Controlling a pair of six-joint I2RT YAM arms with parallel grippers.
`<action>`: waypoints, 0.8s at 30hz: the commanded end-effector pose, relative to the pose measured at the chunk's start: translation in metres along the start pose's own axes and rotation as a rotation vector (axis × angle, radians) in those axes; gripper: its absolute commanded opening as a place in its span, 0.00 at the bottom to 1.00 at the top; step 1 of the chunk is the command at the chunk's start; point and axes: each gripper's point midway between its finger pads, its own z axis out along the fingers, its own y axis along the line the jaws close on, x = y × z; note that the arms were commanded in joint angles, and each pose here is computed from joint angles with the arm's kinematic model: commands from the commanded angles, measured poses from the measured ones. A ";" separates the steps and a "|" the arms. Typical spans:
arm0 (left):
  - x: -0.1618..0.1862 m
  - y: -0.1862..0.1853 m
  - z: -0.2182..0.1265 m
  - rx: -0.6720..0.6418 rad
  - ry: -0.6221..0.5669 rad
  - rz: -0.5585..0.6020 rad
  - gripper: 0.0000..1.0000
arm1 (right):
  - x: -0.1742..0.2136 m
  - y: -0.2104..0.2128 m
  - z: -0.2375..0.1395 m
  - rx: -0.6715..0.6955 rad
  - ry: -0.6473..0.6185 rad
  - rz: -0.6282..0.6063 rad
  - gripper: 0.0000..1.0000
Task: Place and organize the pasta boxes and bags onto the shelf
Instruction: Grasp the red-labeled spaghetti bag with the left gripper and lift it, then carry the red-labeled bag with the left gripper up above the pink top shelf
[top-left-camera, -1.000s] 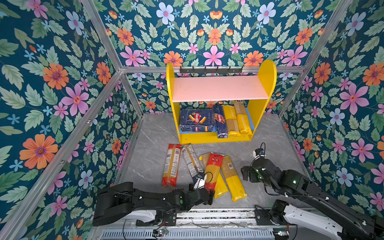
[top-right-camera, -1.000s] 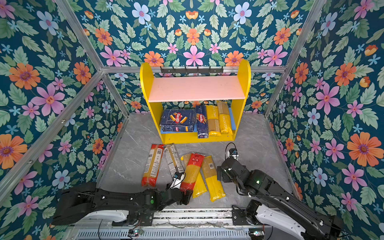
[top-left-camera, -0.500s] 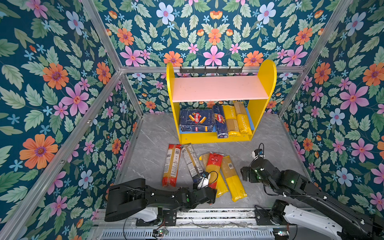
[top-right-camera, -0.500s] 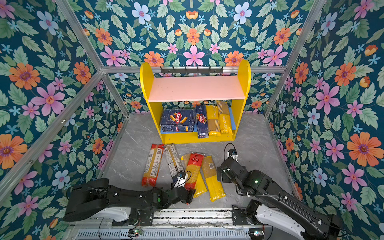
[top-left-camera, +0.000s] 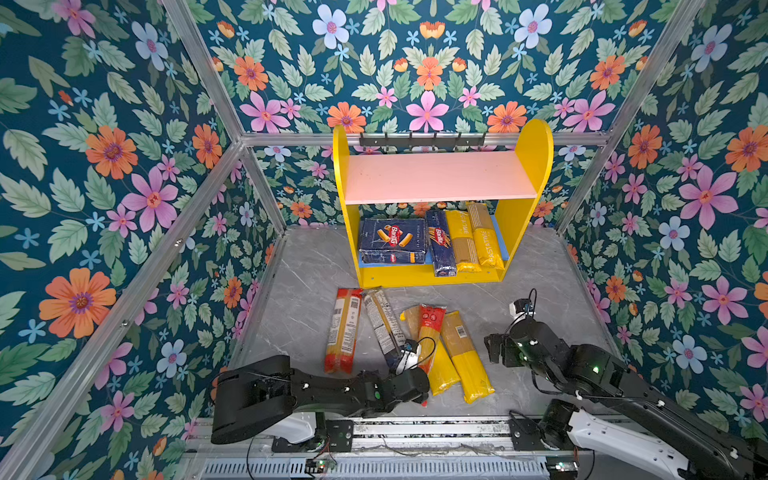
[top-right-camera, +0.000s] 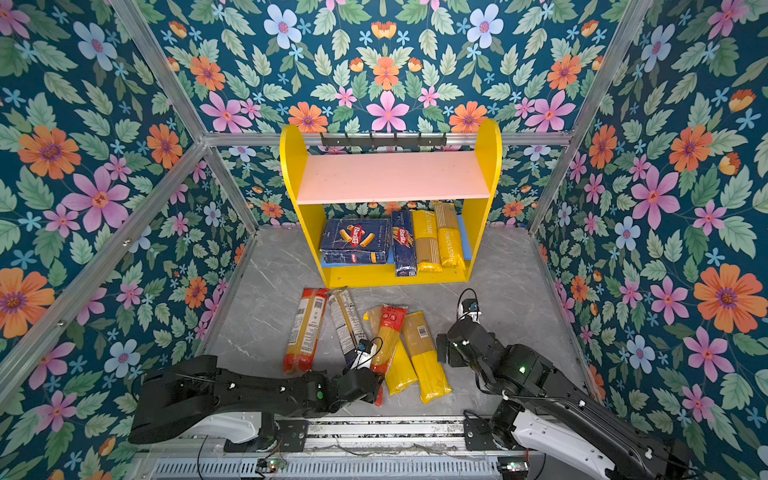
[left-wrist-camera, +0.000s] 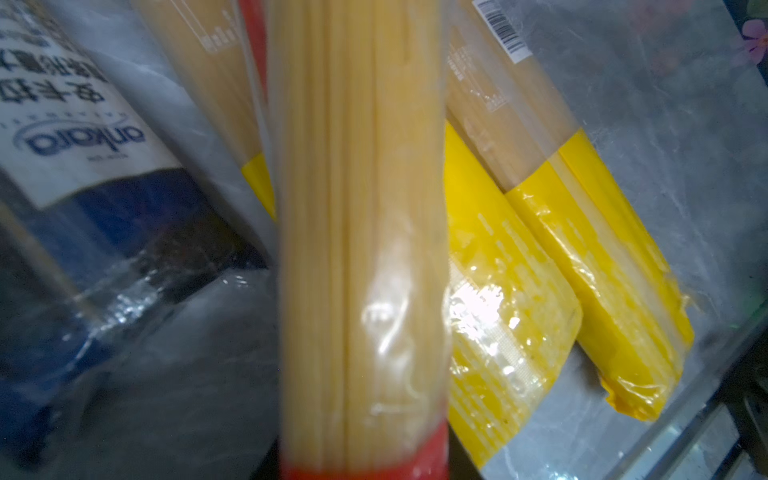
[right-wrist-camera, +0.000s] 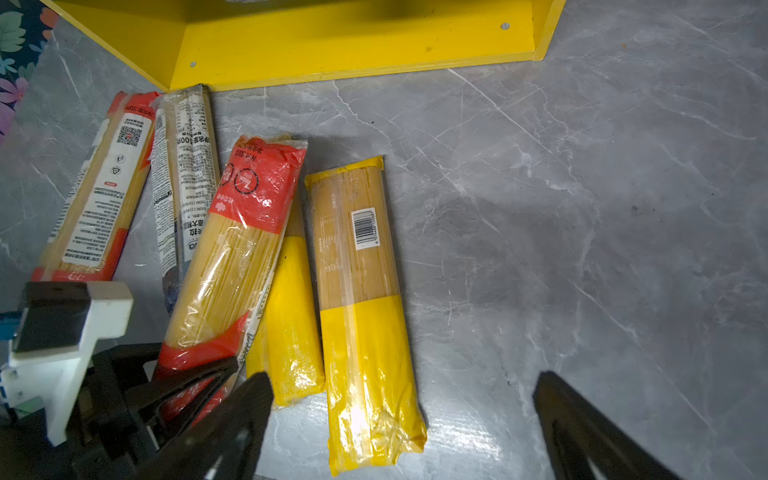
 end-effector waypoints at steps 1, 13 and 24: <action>0.002 0.003 -0.007 -0.032 0.040 0.054 0.13 | -0.003 -0.004 -0.003 0.020 -0.011 -0.014 0.99; -0.053 -0.019 -0.063 -0.025 -0.057 0.106 0.00 | -0.017 0.002 -0.009 0.011 -0.043 -0.022 0.99; -0.108 -0.070 -0.125 -0.109 -0.077 0.331 0.00 | -0.044 0.006 -0.036 -0.004 -0.109 -0.036 0.99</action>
